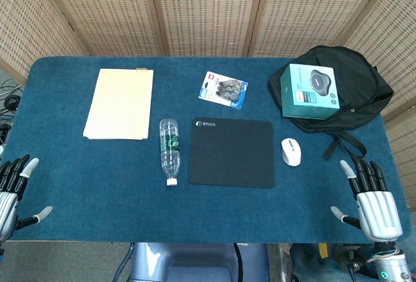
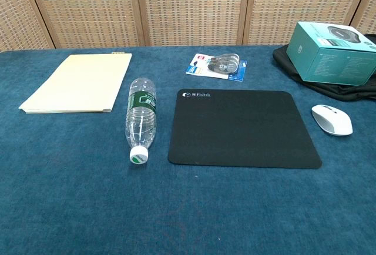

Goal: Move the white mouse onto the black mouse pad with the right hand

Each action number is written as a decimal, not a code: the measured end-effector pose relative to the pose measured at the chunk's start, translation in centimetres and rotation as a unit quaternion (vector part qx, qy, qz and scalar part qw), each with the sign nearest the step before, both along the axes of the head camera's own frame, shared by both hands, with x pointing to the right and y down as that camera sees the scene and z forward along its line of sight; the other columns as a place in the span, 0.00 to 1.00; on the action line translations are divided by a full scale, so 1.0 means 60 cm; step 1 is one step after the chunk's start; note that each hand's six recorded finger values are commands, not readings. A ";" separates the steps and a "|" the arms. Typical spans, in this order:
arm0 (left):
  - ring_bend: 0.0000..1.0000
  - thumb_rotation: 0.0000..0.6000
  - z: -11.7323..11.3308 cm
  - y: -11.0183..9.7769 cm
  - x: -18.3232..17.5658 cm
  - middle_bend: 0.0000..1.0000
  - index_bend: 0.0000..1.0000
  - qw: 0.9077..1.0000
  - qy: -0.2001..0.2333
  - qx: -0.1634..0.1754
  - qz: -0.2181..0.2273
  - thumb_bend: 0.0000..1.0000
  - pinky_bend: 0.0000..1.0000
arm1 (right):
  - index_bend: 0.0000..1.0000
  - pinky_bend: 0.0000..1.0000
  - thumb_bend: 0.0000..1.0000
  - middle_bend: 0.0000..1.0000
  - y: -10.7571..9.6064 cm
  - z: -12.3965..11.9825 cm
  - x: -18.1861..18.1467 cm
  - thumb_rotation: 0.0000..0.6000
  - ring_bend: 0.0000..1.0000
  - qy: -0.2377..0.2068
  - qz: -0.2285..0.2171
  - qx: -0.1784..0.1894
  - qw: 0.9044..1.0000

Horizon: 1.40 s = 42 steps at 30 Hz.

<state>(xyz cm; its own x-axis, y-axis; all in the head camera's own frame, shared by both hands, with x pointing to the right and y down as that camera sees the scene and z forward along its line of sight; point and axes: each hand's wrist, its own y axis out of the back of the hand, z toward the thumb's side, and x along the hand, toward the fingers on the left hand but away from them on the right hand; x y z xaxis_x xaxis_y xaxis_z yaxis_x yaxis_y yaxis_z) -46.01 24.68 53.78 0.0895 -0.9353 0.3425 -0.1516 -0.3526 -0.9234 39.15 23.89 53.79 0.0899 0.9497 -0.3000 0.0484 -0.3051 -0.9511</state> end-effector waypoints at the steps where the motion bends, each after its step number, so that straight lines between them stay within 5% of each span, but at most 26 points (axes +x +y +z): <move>1: 0.00 1.00 0.000 0.000 0.000 0.00 0.00 1.000 0.000 0.000 0.000 0.00 0.00 | 0.00 0.00 0.00 0.00 0.000 0.001 0.000 1.00 0.00 0.000 0.000 -0.001 1.000; 5: 0.00 1.00 0.002 0.000 0.000 0.00 0.00 1.000 -0.001 -0.001 0.000 0.00 0.00 | 0.00 0.00 0.03 0.00 0.002 0.003 -0.002 1.00 0.00 0.000 -0.002 -0.005 1.000; 8: 0.00 1.00 0.004 -0.001 0.001 0.00 0.00 1.000 -0.003 -0.003 0.001 0.00 0.00 | 0.00 0.00 0.17 0.00 0.003 0.005 -0.004 1.00 0.00 -0.006 -0.003 -0.012 1.000; 10: 0.00 1.00 0.005 -0.002 0.000 0.00 0.00 1.000 -0.003 -0.004 0.000 0.00 0.00 | 0.01 0.00 0.36 0.00 0.002 0.007 -0.007 1.00 0.00 -0.012 -0.007 -0.016 1.000; 13: 0.00 1.00 0.006 -0.006 -0.002 0.00 0.00 1.000 -0.004 -0.003 -0.004 0.00 0.00 | 0.09 0.00 0.84 0.00 -0.008 0.013 -0.016 1.00 0.00 -0.022 -0.018 -0.016 0.999; 15: 0.00 1.00 0.007 -0.009 -0.004 0.00 0.00 1.000 -0.004 -0.003 -0.008 0.00 0.00 | 0.15 0.00 0.98 0.02 -0.024 0.021 -0.024 1.00 0.00 -0.021 -0.030 -0.010 0.999; 24: 0.00 1.00 0.033 -0.030 -0.011 0.00 0.00 0.999 -0.020 -0.019 -0.024 0.00 0.00 | 0.32 0.00 1.00 0.20 -0.096 0.114 -0.076 1.00 0.00 -0.023 -0.089 -0.077 0.993; 34: 0.00 1.00 0.059 -0.043 -0.013 0.00 0.00 0.998 -0.050 -0.025 -0.033 0.00 0.00 | 0.33 0.00 1.00 0.21 -0.172 0.229 -0.124 1.00 0.01 0.022 -0.170 -0.130 0.977; 42: 0.00 1.00 0.069 -0.040 -0.003 0.00 0.00 0.998 -0.053 -0.023 -0.020 0.00 0.00 | 0.34 0.00 1.00 0.22 -0.183 0.279 -0.159 1.00 0.01 0.048 -0.206 -0.153 0.965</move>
<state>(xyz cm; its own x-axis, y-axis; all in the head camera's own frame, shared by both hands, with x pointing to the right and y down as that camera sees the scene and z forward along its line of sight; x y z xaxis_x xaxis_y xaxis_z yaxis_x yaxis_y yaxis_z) -46.21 22.28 57.91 0.0137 -0.9202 0.3913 -0.0679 -0.3913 -0.9178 29.64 12.94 70.53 0.3992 0.7051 -0.5860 -0.2199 -0.5469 -0.8078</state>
